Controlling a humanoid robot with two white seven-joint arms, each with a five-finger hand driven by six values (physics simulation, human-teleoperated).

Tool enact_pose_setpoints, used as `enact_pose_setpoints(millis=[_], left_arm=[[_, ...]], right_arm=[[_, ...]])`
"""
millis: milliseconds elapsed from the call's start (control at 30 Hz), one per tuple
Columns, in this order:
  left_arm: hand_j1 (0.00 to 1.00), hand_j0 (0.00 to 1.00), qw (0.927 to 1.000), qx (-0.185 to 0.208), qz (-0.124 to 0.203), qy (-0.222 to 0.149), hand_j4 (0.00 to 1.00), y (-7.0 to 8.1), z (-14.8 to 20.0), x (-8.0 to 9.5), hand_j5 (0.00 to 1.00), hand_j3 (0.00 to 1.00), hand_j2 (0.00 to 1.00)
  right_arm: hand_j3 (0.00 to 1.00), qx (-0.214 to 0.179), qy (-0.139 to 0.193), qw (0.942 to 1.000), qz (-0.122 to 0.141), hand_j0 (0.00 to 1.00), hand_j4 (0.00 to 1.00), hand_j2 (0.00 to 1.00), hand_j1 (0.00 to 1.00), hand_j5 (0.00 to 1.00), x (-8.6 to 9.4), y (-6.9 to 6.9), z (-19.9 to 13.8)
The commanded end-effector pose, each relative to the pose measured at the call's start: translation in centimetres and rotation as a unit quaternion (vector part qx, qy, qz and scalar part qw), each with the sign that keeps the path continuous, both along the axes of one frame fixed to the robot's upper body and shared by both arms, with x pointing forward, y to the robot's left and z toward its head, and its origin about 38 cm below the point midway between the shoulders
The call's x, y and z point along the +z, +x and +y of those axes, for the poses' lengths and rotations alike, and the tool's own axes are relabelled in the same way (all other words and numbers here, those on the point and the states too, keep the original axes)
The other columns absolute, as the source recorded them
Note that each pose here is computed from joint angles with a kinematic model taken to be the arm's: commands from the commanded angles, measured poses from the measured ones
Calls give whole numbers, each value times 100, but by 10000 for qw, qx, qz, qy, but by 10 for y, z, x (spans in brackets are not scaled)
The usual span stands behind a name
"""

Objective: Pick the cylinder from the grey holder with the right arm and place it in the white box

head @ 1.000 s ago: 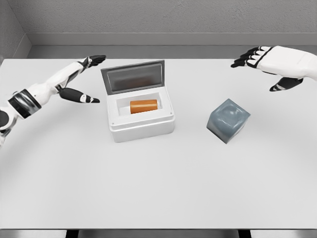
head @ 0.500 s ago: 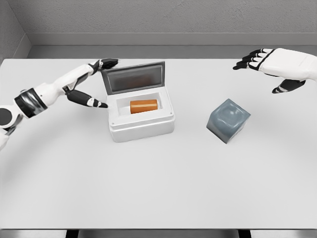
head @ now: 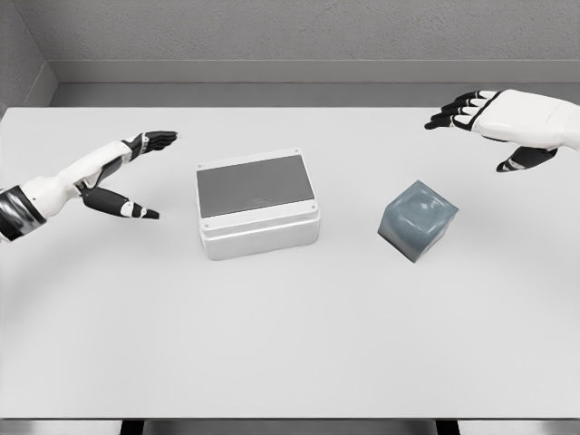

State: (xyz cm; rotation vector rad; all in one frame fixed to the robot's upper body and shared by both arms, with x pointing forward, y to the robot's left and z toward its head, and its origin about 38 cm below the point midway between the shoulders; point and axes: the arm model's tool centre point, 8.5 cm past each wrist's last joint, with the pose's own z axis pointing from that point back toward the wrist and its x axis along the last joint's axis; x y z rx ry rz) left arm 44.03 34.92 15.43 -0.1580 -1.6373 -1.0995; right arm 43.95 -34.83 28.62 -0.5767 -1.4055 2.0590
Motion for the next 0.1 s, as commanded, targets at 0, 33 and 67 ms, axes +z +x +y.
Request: enact_pose_setpoints(millis=[0, 33, 67], left_arm=[[100, 100, 9998, 200, 58, 56, 100, 2, 14, -3, 100, 100, 100], [100, 100, 9998, 199, 50, 56, 100, 2, 14, -3, 100, 100, 100], [100, 100, 9998, 192, 57, 57, 100, 2, 13, -4, 100, 100, 100]], right_arm=[[100, 4, 22, 10000, -7, 100, 100, 100, 100, 100, 1, -1, 0], [100, 11, 21, 10000, -10, 100, 100, 100, 100, 100, 2, -1, 1], [100, 8, 14, 10000, -4, 100, 100, 100, 100, 100, 1, -1, 1]])
